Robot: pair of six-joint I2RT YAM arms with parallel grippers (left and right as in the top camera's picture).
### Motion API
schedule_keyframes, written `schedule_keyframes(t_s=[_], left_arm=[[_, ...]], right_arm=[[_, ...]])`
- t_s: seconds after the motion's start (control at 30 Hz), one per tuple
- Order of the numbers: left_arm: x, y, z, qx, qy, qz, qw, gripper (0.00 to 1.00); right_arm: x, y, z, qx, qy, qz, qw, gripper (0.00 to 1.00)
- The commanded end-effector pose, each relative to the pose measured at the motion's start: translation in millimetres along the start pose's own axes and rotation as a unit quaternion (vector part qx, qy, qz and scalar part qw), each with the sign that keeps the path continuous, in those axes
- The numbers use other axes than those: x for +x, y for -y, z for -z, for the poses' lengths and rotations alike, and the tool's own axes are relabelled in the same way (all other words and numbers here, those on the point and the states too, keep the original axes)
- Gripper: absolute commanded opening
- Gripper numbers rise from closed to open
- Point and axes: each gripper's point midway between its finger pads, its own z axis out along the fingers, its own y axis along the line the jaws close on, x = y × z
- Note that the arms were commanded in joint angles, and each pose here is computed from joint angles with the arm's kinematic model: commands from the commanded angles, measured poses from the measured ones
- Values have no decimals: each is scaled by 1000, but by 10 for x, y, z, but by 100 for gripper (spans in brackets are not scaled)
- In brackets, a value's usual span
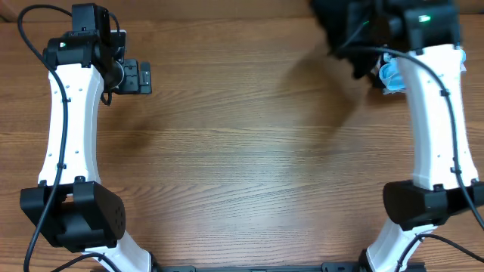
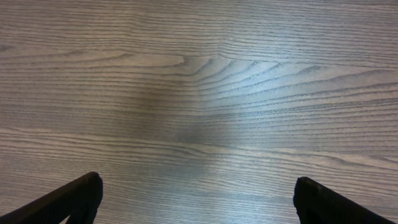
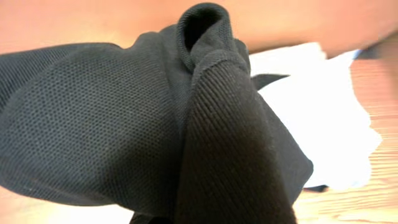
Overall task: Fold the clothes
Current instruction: 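Place the black shirt on top of the clothes stack at top right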
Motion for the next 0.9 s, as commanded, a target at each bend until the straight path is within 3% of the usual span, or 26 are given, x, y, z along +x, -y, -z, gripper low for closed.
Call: schedule_keyframes(t_s=[0.0,0.3,0.5,0.7,0.87], left_arm=[[-68,10,16,5,8,-8,1000,100],[-116,15,17,5,18,-4,1000,100],[-174,17,20,6,30,15,999,100],[-214,18,23,6,38,15,999,100],[-247,17,25,7,45,36,998,100]], right_arm=[[-303,556,318,71,67,-35,995,4],[-754,1550,313,172,149,-6,974,4],[-715,2155,-70,223,127,22,966,4],[-532,2252,-751,139,105,20,985,4],[-256,1926,-1393,68,55,29,996,4]])
